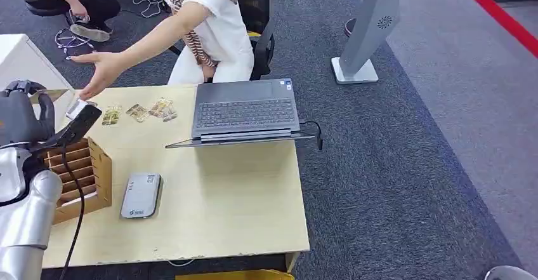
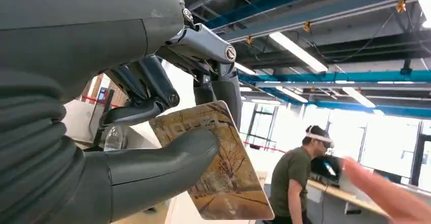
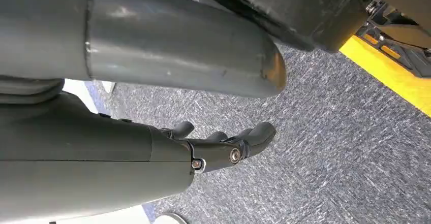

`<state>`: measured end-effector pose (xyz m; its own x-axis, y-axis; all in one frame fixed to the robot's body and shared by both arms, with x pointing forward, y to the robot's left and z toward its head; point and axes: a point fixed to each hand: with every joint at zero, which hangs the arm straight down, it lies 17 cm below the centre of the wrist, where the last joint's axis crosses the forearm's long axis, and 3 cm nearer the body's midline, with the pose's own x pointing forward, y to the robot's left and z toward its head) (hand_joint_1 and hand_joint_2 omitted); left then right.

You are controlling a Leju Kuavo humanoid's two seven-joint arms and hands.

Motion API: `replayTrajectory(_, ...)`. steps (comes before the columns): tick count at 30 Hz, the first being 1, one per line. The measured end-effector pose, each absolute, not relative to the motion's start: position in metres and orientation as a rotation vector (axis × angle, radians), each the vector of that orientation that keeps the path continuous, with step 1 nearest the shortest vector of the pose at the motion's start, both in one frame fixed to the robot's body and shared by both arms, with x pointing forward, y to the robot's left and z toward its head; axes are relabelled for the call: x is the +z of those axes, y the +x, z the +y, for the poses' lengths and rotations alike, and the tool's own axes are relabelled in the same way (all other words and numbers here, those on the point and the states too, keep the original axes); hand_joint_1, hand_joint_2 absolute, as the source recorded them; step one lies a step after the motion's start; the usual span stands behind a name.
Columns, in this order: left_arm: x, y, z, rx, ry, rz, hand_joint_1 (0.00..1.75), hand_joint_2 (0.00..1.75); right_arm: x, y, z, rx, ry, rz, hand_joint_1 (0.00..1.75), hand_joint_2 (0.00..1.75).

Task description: Pass the card to the sensor for recognition and then transmit it.

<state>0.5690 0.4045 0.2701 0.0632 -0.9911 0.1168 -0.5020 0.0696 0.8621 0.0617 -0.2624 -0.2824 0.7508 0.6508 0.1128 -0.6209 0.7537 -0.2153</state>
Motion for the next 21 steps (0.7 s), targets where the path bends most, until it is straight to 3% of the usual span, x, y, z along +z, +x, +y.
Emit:
replayTrajectory(12, 0.244, 0.564, 0.419, -0.804, 1.527, -1.486, 1.75, 1.75, -0.283, 0.059, -0.26, 0.699, -0.155, -0.178, 0.0, 0.0)
replayTrajectory(13, 0.241, 0.563, 0.42, -0.807, 1.526, -1.481, 1.2, 1.75, -0.283, 0.059, -0.26, 0.699, -0.155, -0.178, 0.0, 0.0)
replayTrajectory(14, 0.24, 0.563, 0.42, -0.81, 1.525, -1.479, 0.0, 1.75, -0.283, 0.059, -0.26, 0.699, -0.155, -0.178, 0.0, 0.0)
replayTrajectory(21, 0.234, 0.555, 0.423, -0.792, 1.54, -1.488, 0.0, 1.75, -0.283, 0.059, -0.26, 0.699, -0.156, -0.18, 0.0, 0.0)
